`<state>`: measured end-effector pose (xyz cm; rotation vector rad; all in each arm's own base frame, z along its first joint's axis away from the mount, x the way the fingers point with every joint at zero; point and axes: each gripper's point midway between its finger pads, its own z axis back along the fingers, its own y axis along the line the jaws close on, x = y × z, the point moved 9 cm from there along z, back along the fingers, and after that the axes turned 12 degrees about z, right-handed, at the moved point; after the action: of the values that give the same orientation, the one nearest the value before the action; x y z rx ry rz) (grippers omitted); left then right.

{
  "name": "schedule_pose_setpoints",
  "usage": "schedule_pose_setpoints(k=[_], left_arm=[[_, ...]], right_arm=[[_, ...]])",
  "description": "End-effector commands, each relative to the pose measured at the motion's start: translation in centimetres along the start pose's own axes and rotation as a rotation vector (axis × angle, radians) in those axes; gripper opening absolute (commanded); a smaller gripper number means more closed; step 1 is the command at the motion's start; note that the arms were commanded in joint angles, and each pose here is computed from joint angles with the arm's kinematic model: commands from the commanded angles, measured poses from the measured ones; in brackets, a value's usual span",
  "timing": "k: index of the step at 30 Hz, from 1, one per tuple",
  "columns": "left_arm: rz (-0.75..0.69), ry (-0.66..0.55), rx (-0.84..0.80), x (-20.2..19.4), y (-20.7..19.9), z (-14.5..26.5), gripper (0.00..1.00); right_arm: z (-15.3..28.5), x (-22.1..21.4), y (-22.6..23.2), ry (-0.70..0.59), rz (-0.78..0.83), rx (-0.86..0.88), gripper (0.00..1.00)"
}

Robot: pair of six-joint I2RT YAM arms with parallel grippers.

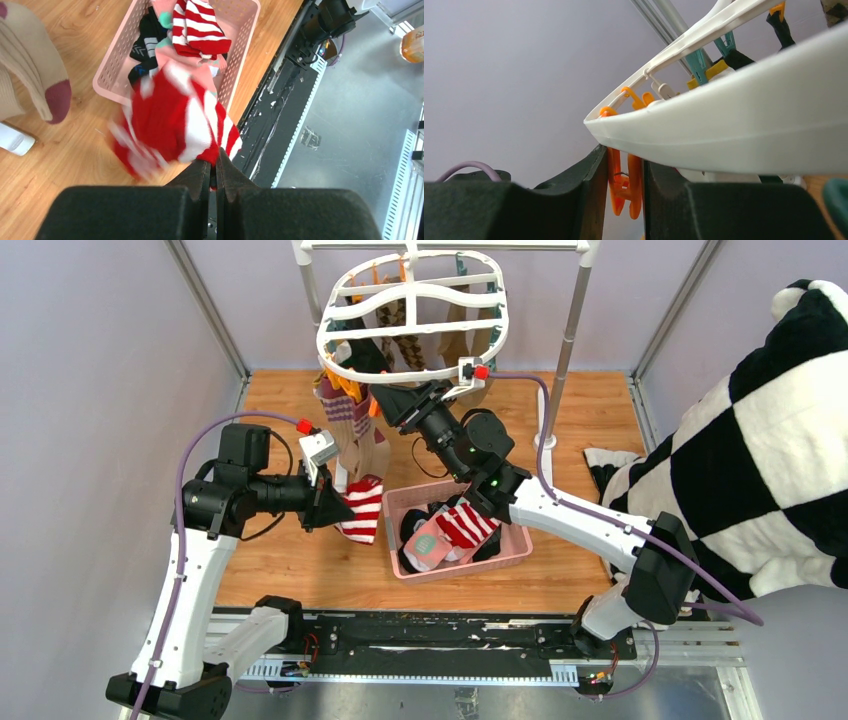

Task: Remove the socks clipped to the hanger
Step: Remove the sock from the hanger.

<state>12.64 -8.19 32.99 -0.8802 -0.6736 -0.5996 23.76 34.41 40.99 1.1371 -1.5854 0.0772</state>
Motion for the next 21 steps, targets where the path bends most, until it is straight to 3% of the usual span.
schedule_pose_setpoints(k=[1, 3, 6, 9, 13, 21], left_arm=[[-0.027, -0.005, 0.005, -0.3, -0.5, 0.4, 0.0], [-0.039, -0.007, 0.013, -0.6, -0.5, 0.4, 0.0], [-0.063, -0.013, 0.027, -0.6, -0.6, 0.6, 0.0], [-0.083, -0.019, 0.031, -0.5, -0.6, 0.8, 0.0], [-0.102, -0.024, 0.033, -0.2, -0.7, 0.9, 0.0], [-0.141, -0.038, 0.003, -0.1, -1.1, 1.1, 0.0]], right_arm=[[-0.2, 1.1, -0.1, -0.011, 0.014, -0.022, 0.02], [0.0, 0.8, -0.1, 0.029, 0.032, -0.008, 0.19], [1.3, -0.2, -0.6, 0.108, 0.061, 0.0, 0.65], [3.3, -1.3, -1.2, 0.175, 0.074, 0.03, 0.87], [6.4, -2.4, -1.1, 0.258, 0.091, 0.126, 0.94], [10.9, -5.9, -0.1, 0.422, 0.107, 0.449, 0.97]])
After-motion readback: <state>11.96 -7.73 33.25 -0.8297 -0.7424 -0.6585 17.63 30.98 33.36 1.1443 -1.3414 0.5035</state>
